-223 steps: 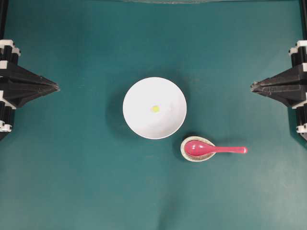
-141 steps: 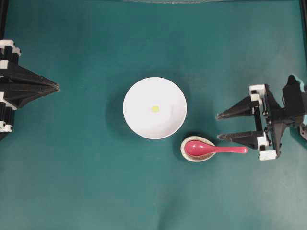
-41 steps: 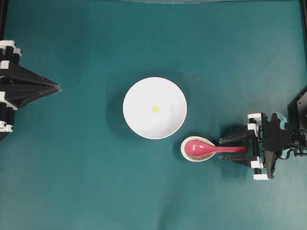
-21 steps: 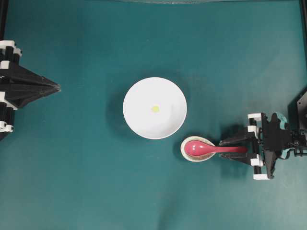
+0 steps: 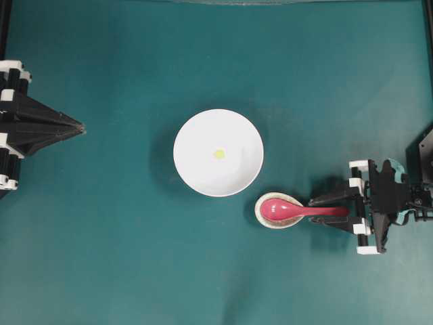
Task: Scoop the yellow hexagonal prism block from the bowl with a spoon using the right arm.
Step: 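Close the right gripper on the pink spoon handle, then lift the spoon with the right gripper and carry it over the bowl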
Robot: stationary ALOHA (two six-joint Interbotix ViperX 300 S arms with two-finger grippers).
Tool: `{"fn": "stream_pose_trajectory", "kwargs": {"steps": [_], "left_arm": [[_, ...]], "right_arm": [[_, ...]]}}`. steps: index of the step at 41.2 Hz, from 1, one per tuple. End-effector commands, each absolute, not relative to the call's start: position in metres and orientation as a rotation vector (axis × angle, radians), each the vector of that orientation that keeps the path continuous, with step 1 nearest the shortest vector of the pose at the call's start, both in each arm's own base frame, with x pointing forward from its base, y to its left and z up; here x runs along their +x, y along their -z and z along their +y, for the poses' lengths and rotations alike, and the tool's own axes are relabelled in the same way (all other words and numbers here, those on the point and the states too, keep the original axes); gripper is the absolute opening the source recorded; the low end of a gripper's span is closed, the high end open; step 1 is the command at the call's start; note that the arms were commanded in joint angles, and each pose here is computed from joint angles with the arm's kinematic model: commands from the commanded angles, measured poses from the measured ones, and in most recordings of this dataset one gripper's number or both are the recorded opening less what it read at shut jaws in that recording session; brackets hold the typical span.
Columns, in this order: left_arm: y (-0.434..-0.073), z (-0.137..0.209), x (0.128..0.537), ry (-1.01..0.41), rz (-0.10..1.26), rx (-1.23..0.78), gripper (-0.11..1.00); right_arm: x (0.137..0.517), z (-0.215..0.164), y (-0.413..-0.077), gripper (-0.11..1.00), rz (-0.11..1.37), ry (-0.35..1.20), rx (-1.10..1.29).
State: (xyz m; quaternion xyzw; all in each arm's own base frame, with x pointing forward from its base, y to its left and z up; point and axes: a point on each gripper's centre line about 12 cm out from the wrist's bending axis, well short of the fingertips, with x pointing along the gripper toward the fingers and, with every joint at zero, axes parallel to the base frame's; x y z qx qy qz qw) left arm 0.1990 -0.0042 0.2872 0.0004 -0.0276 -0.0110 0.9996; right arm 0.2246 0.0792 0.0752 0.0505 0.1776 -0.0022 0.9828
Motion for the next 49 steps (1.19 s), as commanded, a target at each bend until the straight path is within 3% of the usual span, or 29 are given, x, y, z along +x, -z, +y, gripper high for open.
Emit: {"fn": "stream_pose_trajectory", "kwargs": {"steps": [1, 11, 19, 31, 49], "left_arm": [[-0.297, -0.005, 0.202, 0.024, -0.078, 0.008, 0.05], [-0.299, -0.005, 0.201, 0.024, -0.086, 0.014, 0.05], [-0.299, -0.005, 0.201, 0.024, -0.086, 0.014, 0.05], [-0.300, -0.005, 0.201, 0.024, -0.094, 0.014, 0.05], [-0.300, -0.005, 0.201, 0.023, -0.088, 0.026, 0.05]], "right_arm": [[0.226, 0.081, -0.080, 0.44, 0.333, 0.001, 0.112], [0.227, 0.081, -0.080, 0.41, 0.331, 0.002, 0.113], [0.227, 0.081, -0.080, 0.24, 0.330, 0.001, 0.113], [0.229, 0.081, -0.089, 0.24, 0.281, 0.001, 0.125], [0.234, 0.068, -0.129, 0.24, 0.257, 0.017, 0.166]]}}
